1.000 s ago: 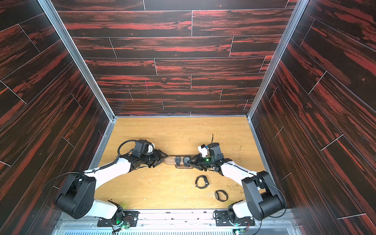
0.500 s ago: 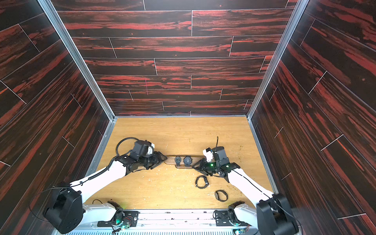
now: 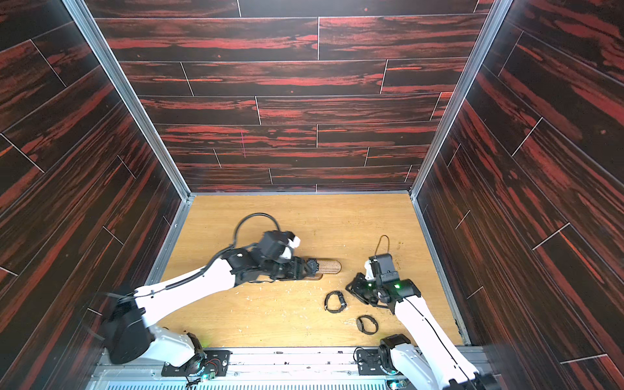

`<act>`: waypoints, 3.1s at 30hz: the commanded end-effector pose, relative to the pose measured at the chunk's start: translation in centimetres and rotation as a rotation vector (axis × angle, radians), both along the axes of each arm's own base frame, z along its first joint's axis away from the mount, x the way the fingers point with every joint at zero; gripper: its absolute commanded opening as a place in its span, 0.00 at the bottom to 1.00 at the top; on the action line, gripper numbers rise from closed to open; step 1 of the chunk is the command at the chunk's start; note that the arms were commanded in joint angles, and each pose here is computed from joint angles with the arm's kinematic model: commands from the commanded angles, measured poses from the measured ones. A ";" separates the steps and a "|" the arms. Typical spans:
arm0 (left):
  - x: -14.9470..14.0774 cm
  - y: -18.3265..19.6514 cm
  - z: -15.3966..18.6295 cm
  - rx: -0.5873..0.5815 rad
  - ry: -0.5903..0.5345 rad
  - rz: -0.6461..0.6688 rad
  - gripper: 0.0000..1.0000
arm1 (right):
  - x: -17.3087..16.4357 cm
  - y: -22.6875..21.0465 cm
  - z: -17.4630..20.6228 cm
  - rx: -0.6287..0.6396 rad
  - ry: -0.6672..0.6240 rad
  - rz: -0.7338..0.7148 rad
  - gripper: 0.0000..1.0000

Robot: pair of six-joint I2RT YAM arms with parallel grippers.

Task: Place watch on stand
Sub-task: Place the watch on the stand, then pick up the watch at the center of the board.

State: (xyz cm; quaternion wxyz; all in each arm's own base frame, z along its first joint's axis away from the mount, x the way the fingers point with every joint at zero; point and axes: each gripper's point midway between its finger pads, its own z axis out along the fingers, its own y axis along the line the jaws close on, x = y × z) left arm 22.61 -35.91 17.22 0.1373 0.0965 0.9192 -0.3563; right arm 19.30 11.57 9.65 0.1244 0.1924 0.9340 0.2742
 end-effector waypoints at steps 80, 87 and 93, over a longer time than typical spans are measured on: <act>-3.8 -11.5 -13.2 0.414 0.184 -0.215 0.47 | -4.0 -3.4 -2.3 -0.092 0.095 -0.083 0.32; -4.1 -12.1 -12.6 0.371 0.191 -0.228 0.24 | -4.2 -3.4 -2.3 -0.090 0.095 -0.088 0.32; -4.6 -12.8 -10.0 0.275 0.188 -0.241 0.17 | -4.3 -3.5 -2.2 -0.088 0.091 -0.093 0.32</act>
